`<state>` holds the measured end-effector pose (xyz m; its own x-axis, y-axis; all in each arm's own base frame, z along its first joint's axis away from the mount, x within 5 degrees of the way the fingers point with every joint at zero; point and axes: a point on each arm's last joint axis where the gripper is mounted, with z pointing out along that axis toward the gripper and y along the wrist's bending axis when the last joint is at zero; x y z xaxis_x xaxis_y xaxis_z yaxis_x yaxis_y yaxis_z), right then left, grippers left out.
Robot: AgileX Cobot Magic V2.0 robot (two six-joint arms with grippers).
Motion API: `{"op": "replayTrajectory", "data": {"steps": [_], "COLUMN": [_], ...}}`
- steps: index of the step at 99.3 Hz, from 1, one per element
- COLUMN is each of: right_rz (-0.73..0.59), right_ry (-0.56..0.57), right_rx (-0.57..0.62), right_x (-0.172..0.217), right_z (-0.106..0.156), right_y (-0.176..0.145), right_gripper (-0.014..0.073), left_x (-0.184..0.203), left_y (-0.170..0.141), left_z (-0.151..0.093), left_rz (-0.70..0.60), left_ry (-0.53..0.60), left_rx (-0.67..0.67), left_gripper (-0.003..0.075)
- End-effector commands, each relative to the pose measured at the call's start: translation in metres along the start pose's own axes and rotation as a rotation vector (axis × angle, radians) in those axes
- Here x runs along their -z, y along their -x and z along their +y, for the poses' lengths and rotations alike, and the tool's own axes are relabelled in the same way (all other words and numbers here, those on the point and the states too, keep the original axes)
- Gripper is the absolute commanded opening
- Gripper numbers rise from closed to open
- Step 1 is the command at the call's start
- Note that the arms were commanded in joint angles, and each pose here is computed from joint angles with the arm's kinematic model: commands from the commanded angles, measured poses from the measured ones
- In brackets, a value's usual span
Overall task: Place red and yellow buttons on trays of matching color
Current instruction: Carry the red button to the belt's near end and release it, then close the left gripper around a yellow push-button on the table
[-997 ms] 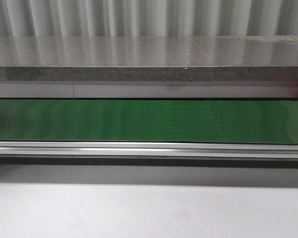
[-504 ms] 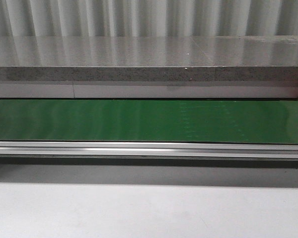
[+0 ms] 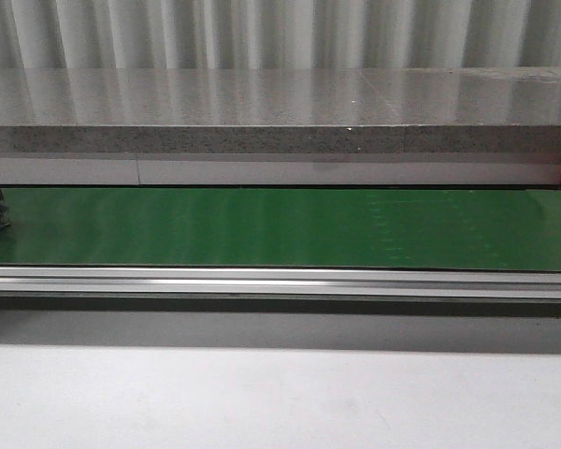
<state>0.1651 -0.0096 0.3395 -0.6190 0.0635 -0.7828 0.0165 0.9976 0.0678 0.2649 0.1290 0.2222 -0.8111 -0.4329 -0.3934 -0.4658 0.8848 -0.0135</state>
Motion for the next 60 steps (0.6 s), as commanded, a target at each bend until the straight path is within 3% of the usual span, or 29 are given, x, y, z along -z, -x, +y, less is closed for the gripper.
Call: {"op": "replayTrajectory", "data": {"steps": [1, 60], "right_rz": [-0.083, -0.083], "right_ry": [-0.003, -0.003], "right_rx": [0.006, 0.006], "right_x": [0.007, 0.007], "right_z": [0.001, 0.001], "right_y": [0.011, 0.011], "right_gripper": [-0.0124, -0.0124], "left_x": [0.006, -0.035], "left_y": [0.011, 0.035], "left_z": [0.004, 0.014], "left_rz": [-0.078, -0.089], "left_ry": [0.008, 0.021], "left_rx": [0.017, 0.040], "left_gripper": [0.0548, 0.0547]}}
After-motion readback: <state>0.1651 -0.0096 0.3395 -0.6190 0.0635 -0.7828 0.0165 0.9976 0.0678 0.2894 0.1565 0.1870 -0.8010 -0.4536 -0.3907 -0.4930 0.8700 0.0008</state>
